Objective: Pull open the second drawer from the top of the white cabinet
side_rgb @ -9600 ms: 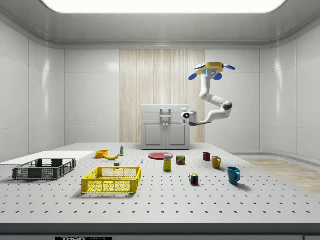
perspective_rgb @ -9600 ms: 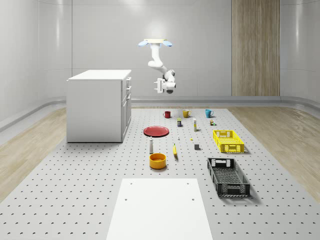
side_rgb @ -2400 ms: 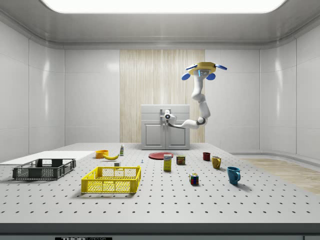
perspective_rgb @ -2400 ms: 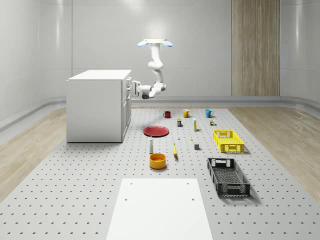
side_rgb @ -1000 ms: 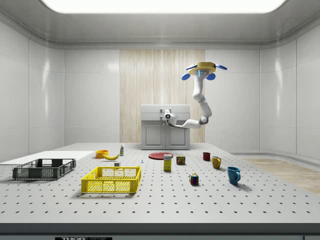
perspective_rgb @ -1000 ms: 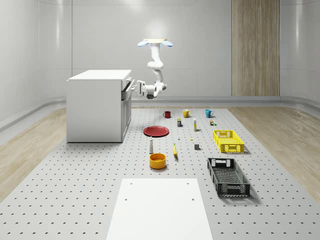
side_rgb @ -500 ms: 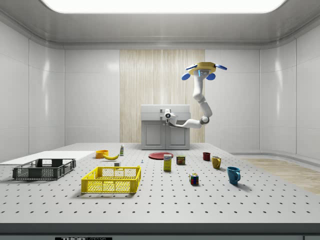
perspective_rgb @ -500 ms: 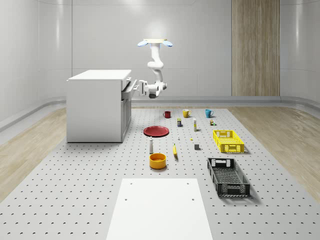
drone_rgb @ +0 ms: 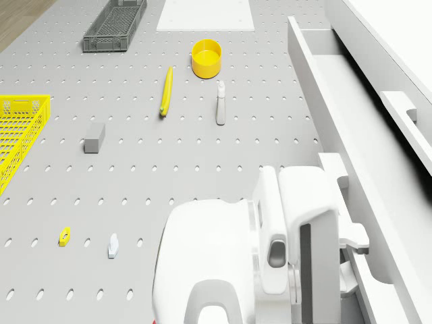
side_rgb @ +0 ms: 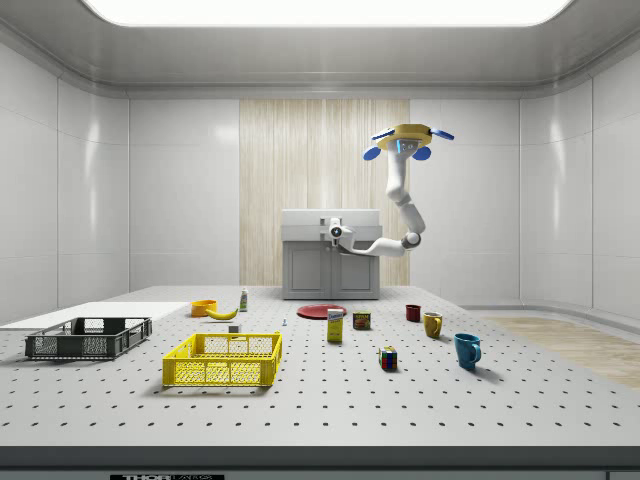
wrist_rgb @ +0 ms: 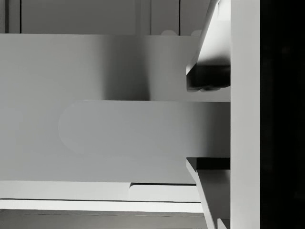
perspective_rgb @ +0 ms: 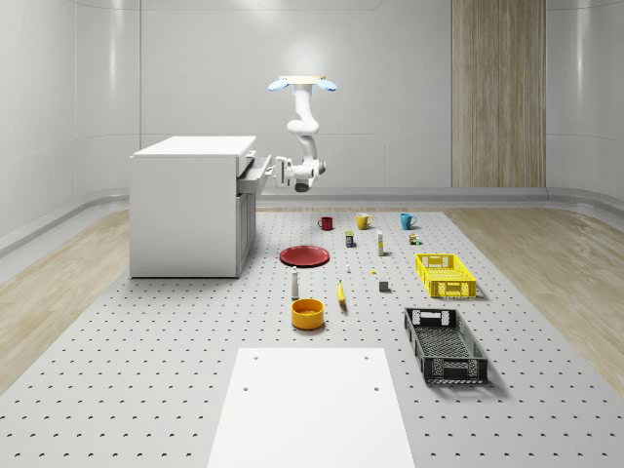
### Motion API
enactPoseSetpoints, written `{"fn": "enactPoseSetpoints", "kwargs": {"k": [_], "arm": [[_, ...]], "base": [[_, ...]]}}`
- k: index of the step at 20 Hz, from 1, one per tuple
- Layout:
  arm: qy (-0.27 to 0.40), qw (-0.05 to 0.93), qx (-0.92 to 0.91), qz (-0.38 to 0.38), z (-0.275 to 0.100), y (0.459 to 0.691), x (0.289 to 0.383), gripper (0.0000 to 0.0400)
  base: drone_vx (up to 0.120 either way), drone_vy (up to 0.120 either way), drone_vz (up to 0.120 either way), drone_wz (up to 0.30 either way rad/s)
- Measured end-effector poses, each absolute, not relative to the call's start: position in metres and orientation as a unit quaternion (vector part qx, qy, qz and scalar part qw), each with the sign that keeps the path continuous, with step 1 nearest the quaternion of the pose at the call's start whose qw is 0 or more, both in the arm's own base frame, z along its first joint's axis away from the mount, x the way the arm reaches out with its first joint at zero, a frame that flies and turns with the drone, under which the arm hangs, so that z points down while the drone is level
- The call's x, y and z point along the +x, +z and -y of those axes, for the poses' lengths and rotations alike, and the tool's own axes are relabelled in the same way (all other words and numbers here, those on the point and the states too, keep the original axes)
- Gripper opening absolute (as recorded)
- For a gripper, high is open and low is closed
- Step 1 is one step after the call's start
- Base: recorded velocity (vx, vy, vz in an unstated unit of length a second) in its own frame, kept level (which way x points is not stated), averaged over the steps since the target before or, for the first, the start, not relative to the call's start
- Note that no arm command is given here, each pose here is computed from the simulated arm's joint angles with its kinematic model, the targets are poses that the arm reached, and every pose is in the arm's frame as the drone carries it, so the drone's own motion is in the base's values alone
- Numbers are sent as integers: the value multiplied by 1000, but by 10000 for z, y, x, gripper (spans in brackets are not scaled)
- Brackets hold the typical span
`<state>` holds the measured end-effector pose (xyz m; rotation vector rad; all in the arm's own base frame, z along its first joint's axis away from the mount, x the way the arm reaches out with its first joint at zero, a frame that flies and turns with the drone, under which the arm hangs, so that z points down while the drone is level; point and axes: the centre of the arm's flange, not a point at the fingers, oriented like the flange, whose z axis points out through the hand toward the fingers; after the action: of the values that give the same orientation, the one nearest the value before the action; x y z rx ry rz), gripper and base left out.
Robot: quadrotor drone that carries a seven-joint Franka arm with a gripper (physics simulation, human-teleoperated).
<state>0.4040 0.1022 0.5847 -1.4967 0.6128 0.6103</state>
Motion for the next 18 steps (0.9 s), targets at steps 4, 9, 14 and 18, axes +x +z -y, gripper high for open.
{"fn": "enactPoseSetpoints", "kwargs": {"k": [4,9,14,18], "arm": [[259,651,-664,-262,-888,5824,4041,159],[258,647,-668,-263,-690,5857,4031,202],[263,651,-661,-264,-483,5826,4042,144],[272,649,-657,-272,-301,5835,4040,143]], "base": [[0,0,0,0],[0,0,0,0],[0,0,0,0],[0,0,0,0]]}}
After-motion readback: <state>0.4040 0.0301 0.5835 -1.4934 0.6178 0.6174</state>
